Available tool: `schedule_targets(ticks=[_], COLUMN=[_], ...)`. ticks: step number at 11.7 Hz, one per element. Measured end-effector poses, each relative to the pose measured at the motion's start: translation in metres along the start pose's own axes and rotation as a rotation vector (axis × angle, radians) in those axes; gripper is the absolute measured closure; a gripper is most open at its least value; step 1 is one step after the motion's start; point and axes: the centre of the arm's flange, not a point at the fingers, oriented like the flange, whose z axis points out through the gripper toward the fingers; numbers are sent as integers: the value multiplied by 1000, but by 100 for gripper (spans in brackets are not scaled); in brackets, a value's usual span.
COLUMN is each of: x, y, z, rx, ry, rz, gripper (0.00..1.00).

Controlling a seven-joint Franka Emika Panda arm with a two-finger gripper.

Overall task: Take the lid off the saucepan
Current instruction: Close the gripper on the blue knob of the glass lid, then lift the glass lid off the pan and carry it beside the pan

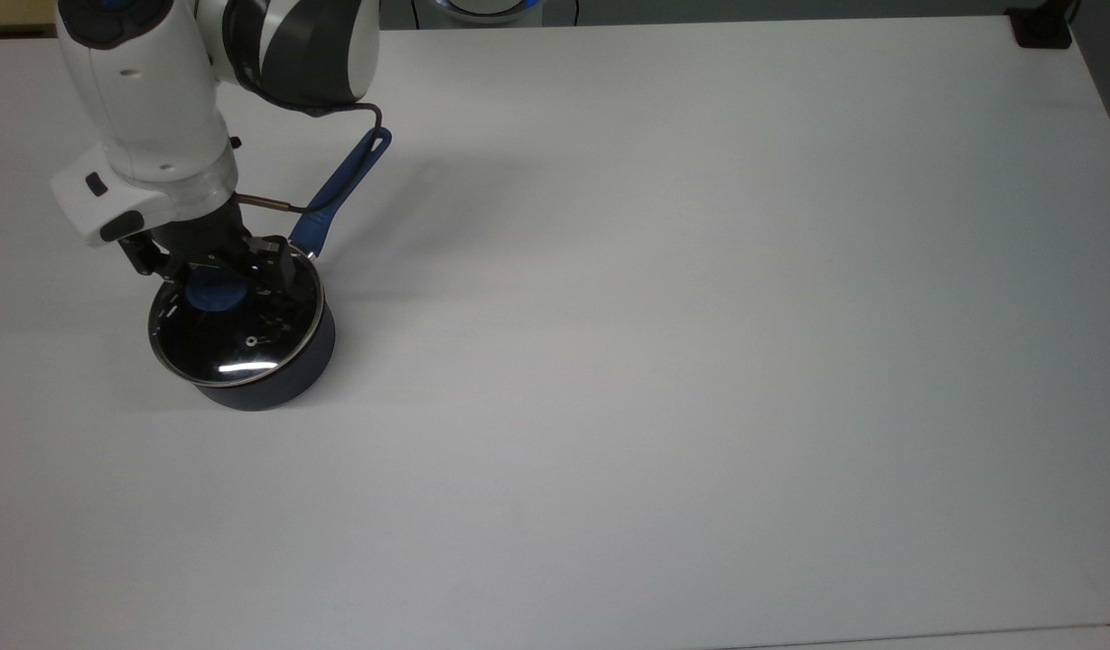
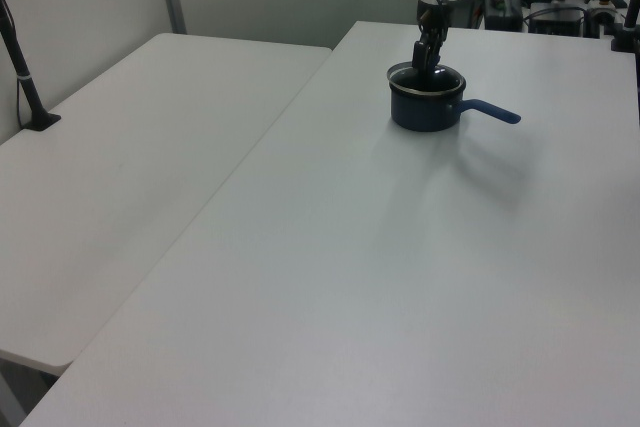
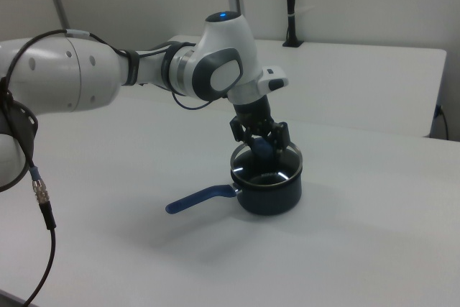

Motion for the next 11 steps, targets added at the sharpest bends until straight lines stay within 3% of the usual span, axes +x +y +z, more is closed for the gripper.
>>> schedule_targets(ticks=[3, 6, 11], x=[-5, -33, -100], y=[29, 76, 158], z=[-23, -47, 22], rx=[-13, -9, 3], ry=[12, -56, -146], rz=[-41, -89, -93], gripper=[45, 45, 45])
